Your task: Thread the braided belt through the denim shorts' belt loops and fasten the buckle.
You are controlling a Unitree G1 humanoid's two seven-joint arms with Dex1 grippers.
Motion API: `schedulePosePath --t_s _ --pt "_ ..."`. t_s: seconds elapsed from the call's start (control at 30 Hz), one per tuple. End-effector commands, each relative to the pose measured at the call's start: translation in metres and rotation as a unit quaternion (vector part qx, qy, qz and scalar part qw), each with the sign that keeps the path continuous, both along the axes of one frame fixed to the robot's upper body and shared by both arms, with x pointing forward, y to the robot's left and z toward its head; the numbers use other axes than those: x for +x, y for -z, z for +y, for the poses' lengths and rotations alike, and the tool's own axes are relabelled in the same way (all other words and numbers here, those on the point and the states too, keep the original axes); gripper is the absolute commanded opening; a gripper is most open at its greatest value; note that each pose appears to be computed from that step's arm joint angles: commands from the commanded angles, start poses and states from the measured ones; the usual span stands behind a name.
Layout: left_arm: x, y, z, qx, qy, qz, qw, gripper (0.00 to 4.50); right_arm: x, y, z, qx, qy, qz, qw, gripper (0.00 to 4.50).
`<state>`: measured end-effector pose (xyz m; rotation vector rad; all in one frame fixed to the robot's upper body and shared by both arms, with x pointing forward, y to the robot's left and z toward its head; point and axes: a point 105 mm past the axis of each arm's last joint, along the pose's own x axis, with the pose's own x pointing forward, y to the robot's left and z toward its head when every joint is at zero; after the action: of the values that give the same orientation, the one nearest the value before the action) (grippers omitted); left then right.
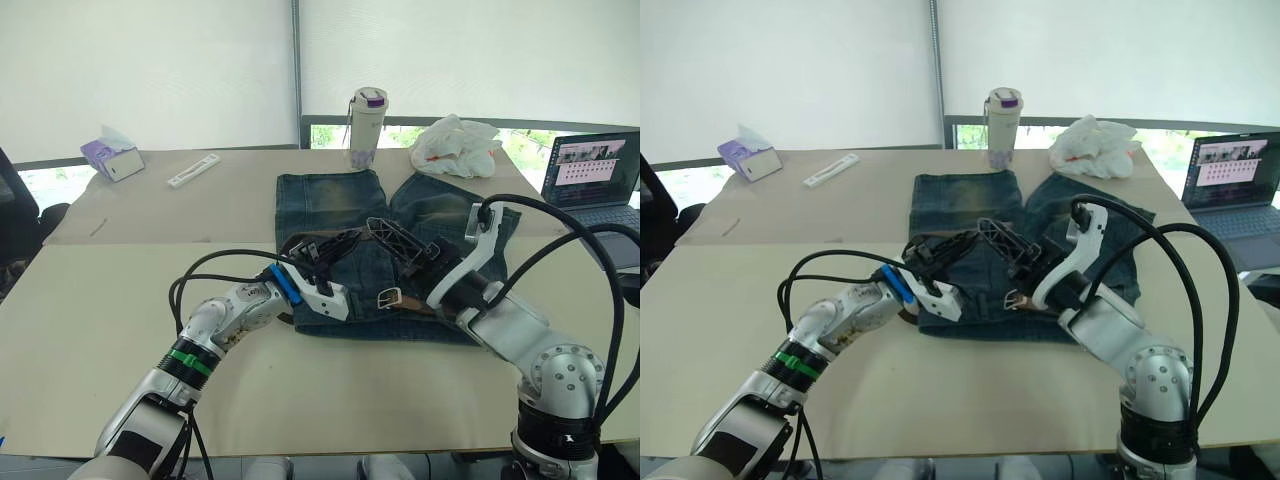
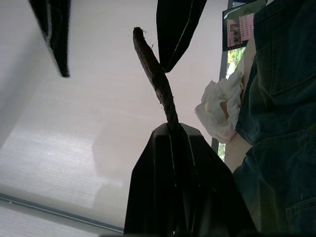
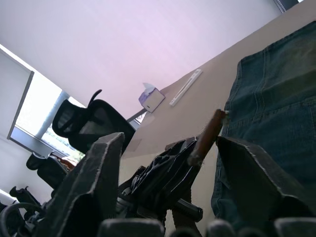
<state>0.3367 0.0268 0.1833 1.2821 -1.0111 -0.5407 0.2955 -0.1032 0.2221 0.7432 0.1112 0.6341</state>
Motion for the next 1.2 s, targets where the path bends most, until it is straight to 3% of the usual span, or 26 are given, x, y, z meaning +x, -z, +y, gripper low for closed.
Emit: schedulePosePath --t_s 0.03,0.17,0.2,0.23,0.73,0.87,0.9,1.03,1.17,1.2 --pt "-0.004 -0.01 -0.003 -0.009 0.012 -0.02 1.0 0.0 -0.001 -0.011 0.001 0.005 -0.004 -0.017 1.0 1.88" --pt "-0.005 -0.01 -0.001 -0.006 0.013 -0.02 1.0 0.0 0.0 -0.008 0.001 0.007 -0.004 -0.01 1.0 0.55" --pt "-0.005 -0.01 0.0 -0.004 0.013 -0.019 1.0 0.0 0.001 -0.007 0.001 0.008 -0.002 -0.008 1.0 0.55" --pt "-0.005 -0.009 0.001 -0.003 0.013 -0.018 1.0 0.0 0.002 -0.007 0.001 0.009 -0.001 -0.006 1.0 0.24" --pt "-0.003 -0.005 0.017 -0.001 -0.001 0.003 1.0 0.0 0.001 0.006 0.01 0.016 -0.011 0.019 1.0 0.24" --pt "-0.005 0.001 0.02 -0.001 0.004 0.034 0.999 0.0 0.0 0.007 0.012 0.017 -0.012 0.021 1.0 0.24" --pt "-0.005 0.0 0.021 -0.003 0.006 0.038 0.999 0.36 0.001 0.007 0.013 0.018 -0.012 0.021 1.0 0.08" --pt "-0.008 -0.003 0.022 -0.021 0.011 0.047 0.999 0.36 0.001 0.008 0.013 0.017 -0.012 0.022 1.0 0.08" --pt "-0.012 -0.006 0.032 -0.069 0.027 0.096 0.993 0.36 0.002 0.01 0.013 0.01 -0.009 0.02 1.0 0.08" --pt "-0.015 -0.008 0.035 -0.083 0.035 0.106 0.99 0.77 0.002 0.011 0.012 0.008 -0.009 0.021 1.0 0.0"
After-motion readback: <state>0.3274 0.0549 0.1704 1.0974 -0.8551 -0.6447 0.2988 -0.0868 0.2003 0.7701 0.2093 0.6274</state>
